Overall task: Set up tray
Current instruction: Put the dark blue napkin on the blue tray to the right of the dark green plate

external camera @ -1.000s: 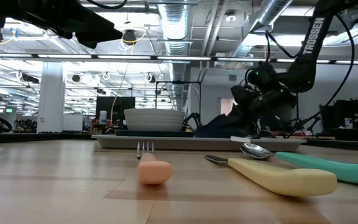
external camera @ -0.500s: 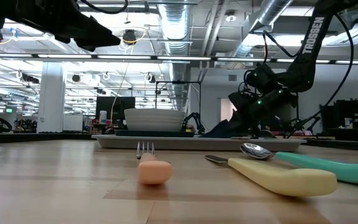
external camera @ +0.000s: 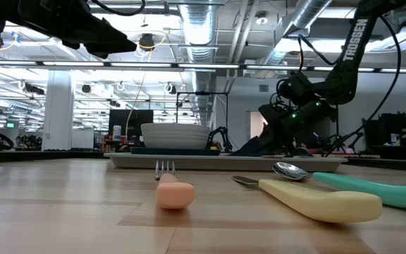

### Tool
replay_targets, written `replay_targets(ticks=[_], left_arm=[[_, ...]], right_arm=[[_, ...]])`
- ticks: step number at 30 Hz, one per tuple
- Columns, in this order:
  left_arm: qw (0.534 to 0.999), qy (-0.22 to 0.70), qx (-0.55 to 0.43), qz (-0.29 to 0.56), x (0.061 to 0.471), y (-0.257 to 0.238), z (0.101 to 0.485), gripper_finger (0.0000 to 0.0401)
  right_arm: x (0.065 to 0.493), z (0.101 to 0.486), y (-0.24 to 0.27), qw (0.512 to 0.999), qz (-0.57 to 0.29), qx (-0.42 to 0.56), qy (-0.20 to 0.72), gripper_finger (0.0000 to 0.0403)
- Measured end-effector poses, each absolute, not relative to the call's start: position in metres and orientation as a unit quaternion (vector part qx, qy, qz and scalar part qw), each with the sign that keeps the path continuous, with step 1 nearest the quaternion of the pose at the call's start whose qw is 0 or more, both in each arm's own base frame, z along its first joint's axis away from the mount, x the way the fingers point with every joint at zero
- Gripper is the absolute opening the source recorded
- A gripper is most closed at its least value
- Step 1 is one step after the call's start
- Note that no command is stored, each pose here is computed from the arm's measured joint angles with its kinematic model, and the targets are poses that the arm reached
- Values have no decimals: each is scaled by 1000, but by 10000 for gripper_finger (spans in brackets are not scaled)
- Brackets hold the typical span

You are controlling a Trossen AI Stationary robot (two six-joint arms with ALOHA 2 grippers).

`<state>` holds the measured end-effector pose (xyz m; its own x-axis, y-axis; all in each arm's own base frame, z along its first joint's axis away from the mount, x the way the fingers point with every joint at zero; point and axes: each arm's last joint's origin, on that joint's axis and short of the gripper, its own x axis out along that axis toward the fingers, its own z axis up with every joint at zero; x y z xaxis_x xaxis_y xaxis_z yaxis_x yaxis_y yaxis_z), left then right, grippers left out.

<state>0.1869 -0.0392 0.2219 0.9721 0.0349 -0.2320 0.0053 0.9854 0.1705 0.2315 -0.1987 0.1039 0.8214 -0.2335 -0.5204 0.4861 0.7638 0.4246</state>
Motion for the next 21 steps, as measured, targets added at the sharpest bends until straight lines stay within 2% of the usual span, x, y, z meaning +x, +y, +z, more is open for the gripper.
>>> replay_targets(ticks=[10,21], left_arm=[[989,118,85,8,187,-39,222,193],[989,118,88,7,187,-39,222,193]], right_arm=[[232,105,-197,912,-192,284,228,77],[226,121,-192,908,-198,279,243,82]])
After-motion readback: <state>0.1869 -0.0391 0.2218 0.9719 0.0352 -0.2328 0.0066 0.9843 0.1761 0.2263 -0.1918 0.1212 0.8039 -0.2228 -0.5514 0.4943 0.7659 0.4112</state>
